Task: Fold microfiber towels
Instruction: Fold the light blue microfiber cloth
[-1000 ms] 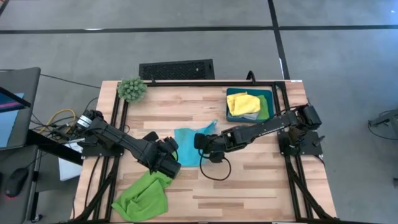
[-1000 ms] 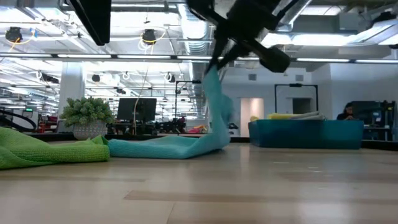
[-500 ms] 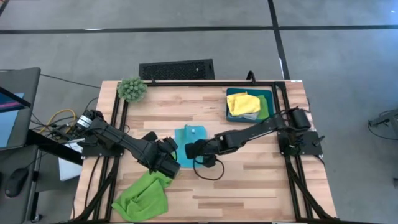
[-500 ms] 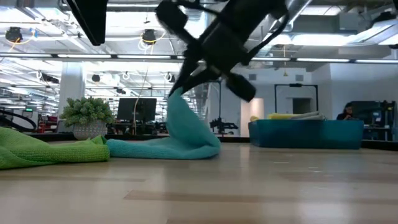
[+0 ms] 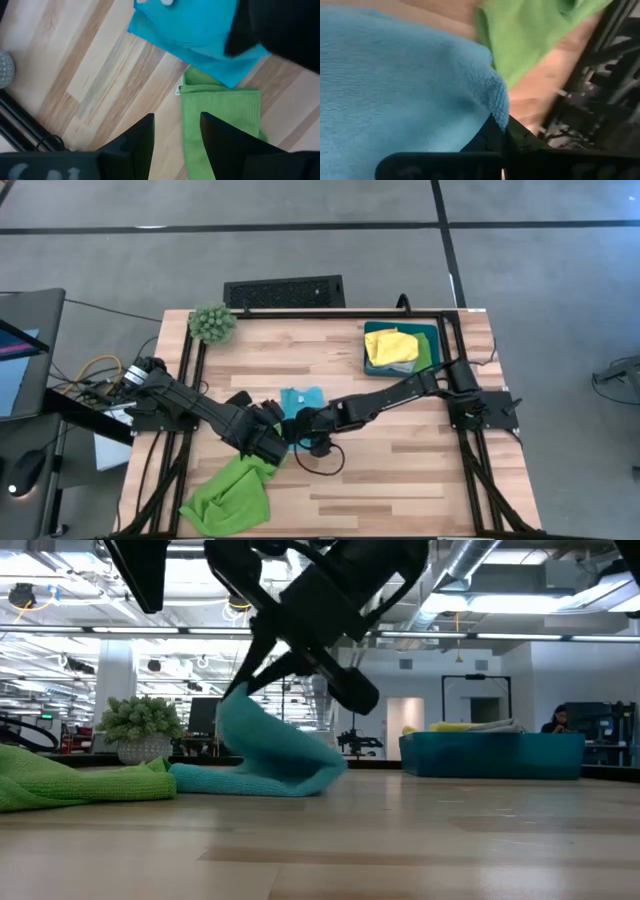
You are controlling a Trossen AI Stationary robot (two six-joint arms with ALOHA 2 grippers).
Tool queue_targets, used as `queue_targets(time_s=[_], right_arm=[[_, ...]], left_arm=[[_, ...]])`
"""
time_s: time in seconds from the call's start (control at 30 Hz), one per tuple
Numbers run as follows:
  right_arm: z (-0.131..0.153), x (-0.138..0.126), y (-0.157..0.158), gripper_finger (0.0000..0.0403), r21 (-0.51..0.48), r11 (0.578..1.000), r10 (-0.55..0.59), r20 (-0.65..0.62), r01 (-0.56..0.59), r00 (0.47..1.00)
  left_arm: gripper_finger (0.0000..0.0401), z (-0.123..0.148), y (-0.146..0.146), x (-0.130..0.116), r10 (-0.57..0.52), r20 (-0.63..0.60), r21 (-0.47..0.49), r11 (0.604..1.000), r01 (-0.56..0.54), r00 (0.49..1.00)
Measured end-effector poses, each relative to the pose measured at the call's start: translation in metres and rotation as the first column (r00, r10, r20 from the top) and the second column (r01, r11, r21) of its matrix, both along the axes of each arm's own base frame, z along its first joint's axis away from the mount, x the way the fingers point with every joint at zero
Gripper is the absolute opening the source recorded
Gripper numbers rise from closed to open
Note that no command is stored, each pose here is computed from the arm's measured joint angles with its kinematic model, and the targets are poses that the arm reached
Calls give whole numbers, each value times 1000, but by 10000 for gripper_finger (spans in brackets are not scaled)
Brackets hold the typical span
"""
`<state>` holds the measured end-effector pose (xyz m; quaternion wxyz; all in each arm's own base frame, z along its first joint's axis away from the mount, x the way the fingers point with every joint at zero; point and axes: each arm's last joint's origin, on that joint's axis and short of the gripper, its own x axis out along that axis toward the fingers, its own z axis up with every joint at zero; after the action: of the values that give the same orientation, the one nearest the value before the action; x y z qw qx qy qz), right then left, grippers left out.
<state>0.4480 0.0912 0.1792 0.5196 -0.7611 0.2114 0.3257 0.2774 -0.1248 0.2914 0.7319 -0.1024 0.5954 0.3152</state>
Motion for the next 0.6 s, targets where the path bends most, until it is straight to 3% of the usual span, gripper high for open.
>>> queue_targets(time_s=[0.3,0.6], right_arm=[[-8,2,4,16,75,997,-13,-16,14,1000],[-6,4,5,70,119,992,-34,13,32,999]], left_arm=[[153,0,1,-2,0,-21,11,1000,1,1000],[153,0,1,-2,-16,-28,13,1000,17,999]])
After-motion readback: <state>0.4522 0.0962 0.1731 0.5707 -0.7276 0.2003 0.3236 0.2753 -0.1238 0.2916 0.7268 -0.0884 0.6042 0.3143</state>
